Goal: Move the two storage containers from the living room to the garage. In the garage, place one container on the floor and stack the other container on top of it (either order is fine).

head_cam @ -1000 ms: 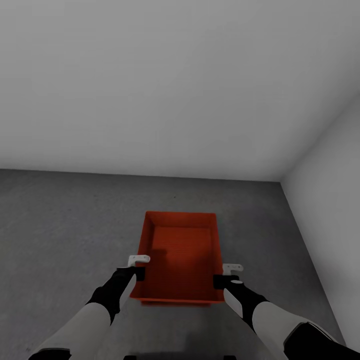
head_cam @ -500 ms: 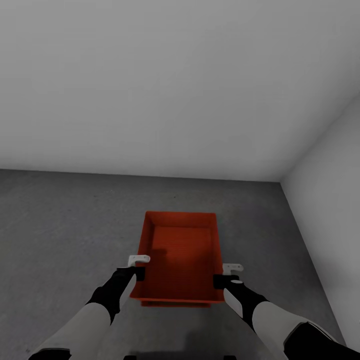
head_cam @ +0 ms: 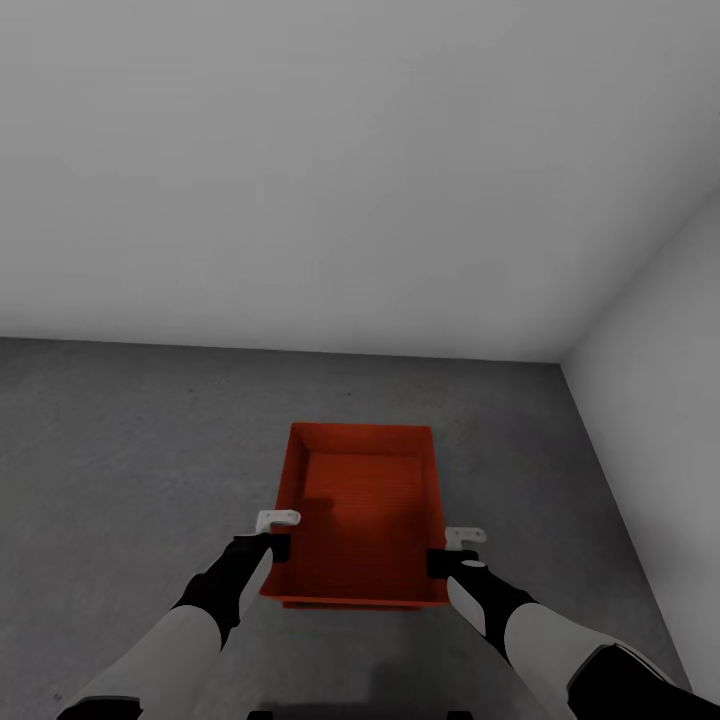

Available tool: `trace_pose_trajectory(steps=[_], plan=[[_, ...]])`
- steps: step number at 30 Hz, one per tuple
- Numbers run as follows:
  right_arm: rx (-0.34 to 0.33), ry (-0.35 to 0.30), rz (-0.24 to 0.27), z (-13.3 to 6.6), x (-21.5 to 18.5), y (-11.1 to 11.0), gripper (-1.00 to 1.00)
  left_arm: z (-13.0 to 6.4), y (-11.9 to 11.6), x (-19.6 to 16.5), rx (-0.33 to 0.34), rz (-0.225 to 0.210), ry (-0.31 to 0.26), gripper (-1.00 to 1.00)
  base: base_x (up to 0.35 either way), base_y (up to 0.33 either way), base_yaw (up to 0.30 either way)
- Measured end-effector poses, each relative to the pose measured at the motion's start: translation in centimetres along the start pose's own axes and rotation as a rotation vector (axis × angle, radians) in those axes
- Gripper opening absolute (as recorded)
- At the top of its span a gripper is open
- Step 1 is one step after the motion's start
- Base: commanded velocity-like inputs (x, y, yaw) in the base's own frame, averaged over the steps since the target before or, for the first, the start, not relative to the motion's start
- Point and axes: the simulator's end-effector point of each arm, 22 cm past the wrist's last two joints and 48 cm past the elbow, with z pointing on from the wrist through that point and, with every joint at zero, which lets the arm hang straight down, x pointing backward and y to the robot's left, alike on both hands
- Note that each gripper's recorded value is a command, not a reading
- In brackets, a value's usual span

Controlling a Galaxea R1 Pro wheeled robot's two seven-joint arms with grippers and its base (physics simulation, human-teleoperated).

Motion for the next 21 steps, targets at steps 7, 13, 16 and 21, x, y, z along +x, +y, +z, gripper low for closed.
trace_pose_trajectory(steps=[7, 13, 16, 21], plan=[[0.0, 0.0, 0.0, 0.02, 0.0, 0.0, -1.0, 0.02, 0.0, 0.0, 0.0, 0.0, 0.0, -1.0, -0.086, 0.0, 0.0], [0.0, 0.0, 0.0, 0.0, 0.0, 0.0, -1.0, 0.0, 0.0, 0.0, 0.0, 0.0, 0.0, -1.0, -0.029, 0.0, 0.0], [0.0, 0.0, 0.0, 0.0, 0.0, 0.0, -1.0, 0.0, 0.0, 0.0, 0.0, 0.0, 0.0, -1.0, -0.003, 0.0, 0.0], [0.0, 0.0, 0.0, 0.0, 0.01, 0.0, -1.0, 0.0, 0.0, 0.0, 0.0, 0.0, 0.0, -1.0, 0.0, 0.0, 0.0]])
